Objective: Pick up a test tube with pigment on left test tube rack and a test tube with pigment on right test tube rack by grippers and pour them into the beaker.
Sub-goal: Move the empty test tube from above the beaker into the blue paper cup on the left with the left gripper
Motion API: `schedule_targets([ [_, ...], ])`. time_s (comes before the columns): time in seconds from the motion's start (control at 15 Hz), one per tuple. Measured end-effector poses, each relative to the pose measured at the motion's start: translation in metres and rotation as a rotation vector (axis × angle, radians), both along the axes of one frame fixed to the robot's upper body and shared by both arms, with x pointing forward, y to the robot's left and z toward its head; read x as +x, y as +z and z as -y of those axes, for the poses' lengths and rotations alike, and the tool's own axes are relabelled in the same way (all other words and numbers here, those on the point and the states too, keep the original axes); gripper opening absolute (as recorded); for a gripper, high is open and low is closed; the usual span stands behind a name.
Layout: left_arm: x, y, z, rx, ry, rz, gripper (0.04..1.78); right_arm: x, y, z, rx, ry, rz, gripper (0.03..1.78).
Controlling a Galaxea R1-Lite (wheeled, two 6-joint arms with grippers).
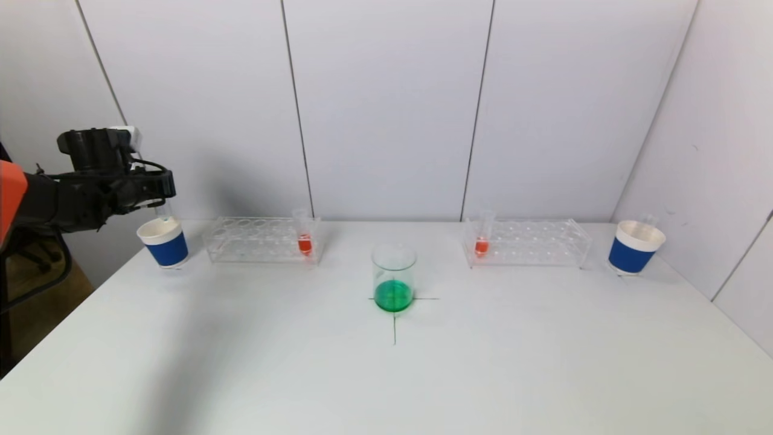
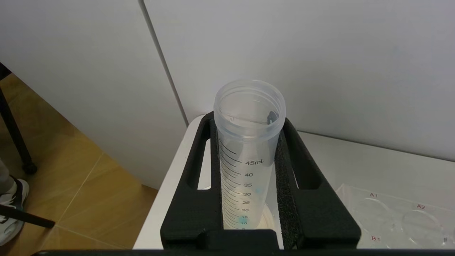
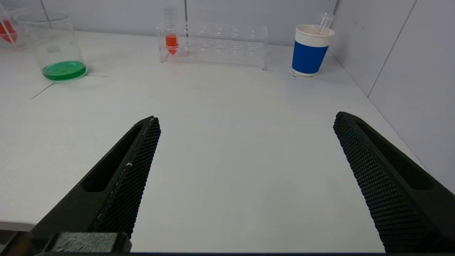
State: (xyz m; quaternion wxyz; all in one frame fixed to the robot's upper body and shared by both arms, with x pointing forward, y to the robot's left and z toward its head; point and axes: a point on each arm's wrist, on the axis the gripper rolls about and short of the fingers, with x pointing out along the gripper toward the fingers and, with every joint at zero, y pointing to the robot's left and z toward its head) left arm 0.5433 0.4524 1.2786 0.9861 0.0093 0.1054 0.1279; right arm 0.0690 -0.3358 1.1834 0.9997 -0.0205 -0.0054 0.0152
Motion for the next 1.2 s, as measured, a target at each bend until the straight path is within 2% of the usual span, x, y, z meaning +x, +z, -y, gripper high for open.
schedule_targets([
  [1.2,-0.018,-0.040,-0.012,-0.010,0.031,-0.027,0.44,0.000,0.000,0.000,0.000,0.001,0.000,1.77],
])
